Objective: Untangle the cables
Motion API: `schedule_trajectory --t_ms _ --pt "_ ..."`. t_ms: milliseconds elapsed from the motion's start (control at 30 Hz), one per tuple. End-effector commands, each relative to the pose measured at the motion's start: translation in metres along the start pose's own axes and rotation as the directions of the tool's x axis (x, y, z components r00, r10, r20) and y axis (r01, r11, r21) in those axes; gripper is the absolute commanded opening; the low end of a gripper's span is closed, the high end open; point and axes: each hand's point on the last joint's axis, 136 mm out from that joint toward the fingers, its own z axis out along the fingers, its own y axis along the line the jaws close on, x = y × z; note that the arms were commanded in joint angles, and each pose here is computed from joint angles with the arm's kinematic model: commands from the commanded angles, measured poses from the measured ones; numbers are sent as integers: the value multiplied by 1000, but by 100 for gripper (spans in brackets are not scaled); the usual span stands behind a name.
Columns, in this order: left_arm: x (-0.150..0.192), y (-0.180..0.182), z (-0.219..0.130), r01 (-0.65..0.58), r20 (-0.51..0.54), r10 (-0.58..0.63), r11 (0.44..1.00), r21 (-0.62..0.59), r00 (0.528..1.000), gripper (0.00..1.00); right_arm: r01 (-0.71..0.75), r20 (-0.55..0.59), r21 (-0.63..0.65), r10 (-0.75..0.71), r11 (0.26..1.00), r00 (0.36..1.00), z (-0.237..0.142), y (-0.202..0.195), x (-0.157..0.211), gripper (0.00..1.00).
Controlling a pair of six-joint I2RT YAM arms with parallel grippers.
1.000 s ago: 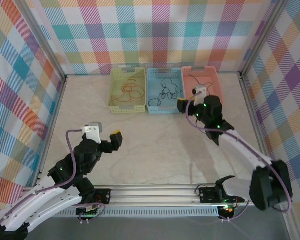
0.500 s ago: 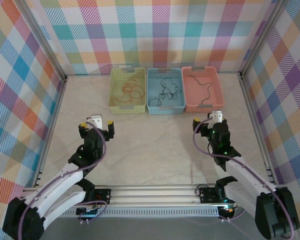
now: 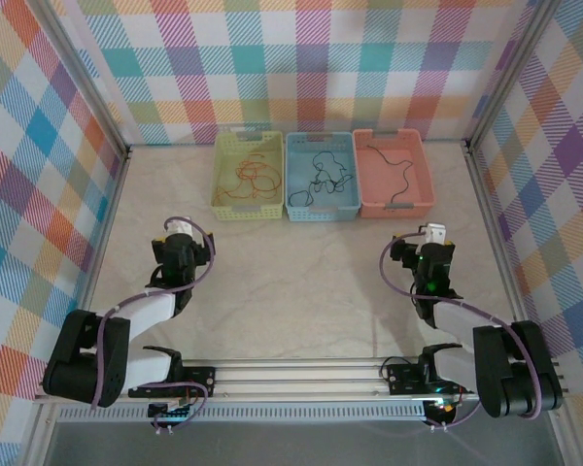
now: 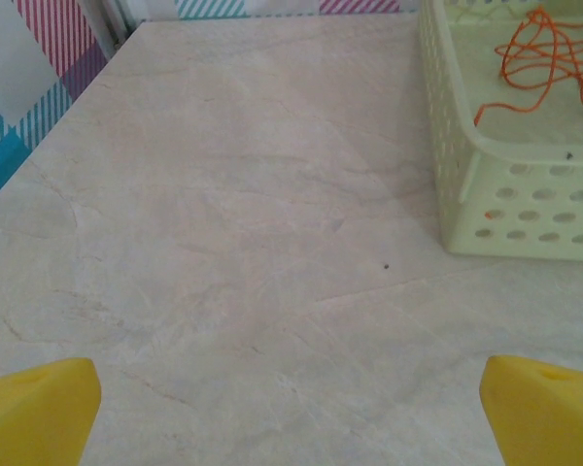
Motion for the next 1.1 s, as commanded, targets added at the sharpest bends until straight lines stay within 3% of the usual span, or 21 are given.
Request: schedule_trajectory --t_ms 0,333,1067 --pt "-13 0 8 49 69 -51 999 21 996 100 -55 117 9 53 998 992 1 -5 -29 99" --pt "-15 15 12 108 88 -108 994 5 990 99 -66 149 -8 66 998 987 19 -6 -27 98" --pt "-14 19 13 52 69 -50 998 -28 996 91 -11 65 -142 21 990 998 43 18 -17 98"
